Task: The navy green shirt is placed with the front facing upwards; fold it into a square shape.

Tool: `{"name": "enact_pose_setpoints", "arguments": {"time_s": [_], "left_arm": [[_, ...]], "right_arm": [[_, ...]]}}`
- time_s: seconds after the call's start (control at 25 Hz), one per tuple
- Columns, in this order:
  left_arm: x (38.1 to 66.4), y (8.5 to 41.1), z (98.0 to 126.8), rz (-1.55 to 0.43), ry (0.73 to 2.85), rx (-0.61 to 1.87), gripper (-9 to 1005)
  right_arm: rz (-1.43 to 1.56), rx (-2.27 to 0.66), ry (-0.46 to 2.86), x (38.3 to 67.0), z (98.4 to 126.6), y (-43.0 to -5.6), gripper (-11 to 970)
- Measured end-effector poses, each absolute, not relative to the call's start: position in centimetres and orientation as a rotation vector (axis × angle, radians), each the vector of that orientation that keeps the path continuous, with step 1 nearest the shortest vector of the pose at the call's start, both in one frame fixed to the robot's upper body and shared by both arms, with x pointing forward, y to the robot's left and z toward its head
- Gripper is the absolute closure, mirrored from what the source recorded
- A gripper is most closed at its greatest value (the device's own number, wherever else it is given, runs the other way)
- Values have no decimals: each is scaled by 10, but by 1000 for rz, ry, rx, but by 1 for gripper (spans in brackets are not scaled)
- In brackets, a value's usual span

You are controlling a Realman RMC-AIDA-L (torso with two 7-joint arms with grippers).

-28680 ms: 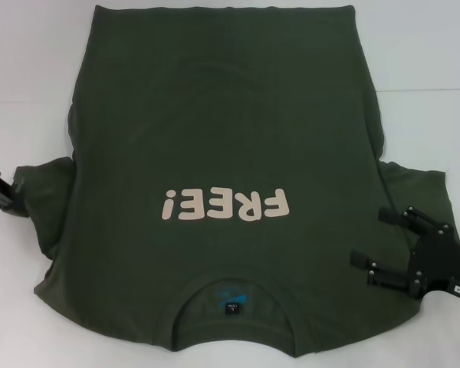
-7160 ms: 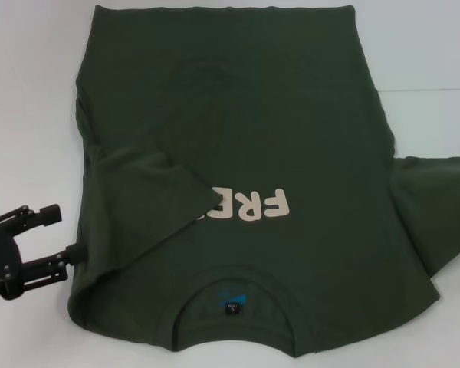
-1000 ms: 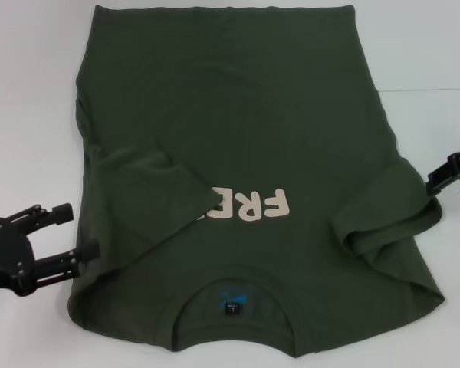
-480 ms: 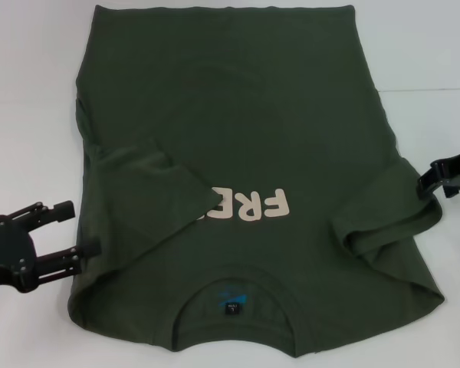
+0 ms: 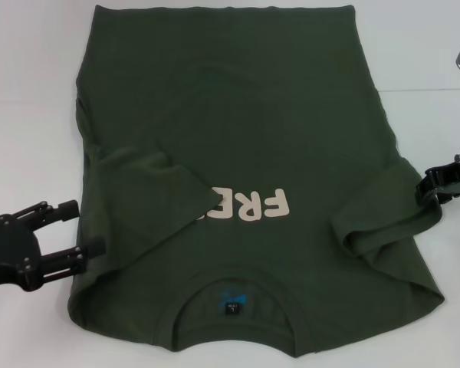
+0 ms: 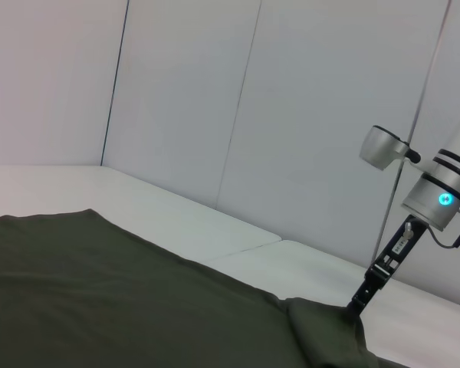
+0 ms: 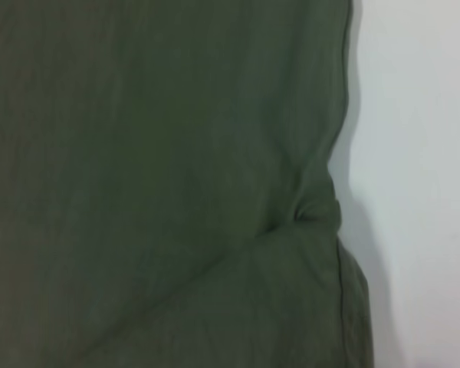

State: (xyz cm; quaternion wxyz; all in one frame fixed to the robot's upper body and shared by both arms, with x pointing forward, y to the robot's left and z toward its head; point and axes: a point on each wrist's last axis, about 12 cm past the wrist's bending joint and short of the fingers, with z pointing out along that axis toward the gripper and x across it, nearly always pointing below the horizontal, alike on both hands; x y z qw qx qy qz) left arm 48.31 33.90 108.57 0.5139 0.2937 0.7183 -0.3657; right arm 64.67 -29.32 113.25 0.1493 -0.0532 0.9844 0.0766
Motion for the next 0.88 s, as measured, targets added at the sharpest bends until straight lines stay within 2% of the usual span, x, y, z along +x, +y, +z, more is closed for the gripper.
{"name": "enact_pose_setpoints", "arguments": {"time_s": [0.72,0.88], "left_arm": [[484,339,1086,-878,1727,708,164],[484,339,1085,-874,1730,706,164]], "right_arm": [[204,-169,2817,648,1126,-288,602],[192,-188,2815,649,1126,-286,693]]}}
